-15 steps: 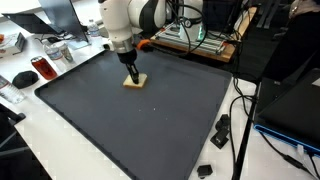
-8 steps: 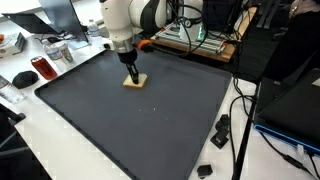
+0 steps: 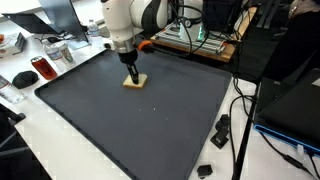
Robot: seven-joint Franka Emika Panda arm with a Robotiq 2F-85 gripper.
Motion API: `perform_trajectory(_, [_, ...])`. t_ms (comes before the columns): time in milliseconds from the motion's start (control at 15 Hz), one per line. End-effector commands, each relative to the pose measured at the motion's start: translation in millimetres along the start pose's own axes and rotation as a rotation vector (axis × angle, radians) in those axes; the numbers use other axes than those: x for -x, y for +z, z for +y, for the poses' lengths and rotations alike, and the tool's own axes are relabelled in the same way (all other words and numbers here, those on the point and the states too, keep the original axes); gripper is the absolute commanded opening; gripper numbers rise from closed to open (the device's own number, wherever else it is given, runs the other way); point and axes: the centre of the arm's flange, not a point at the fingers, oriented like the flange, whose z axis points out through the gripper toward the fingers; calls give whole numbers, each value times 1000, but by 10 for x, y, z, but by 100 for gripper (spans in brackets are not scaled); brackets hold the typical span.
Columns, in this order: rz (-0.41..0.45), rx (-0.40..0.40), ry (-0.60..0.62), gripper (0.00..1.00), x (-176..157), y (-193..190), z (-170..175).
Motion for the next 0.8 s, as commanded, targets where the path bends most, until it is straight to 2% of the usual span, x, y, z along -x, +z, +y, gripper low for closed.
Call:
perform_trajectory(0, [-48,46,-11,5,21,620,-53])
perform_trajectory(133, [-12,54,15,5,2,638,-61])
perform_trajectory(267, [-41,39,-11,5,24,620,-57])
perform_trajectory(333, [22,62,21,5,2,646,-66])
perform_trajectory(600, [29,74,-14,5,38,650,-110])
perform_trajectory(667, [-5,68,-34,5,54,642,-114])
perform_trajectory(733, [11,75,-25,5,48,649,-118])
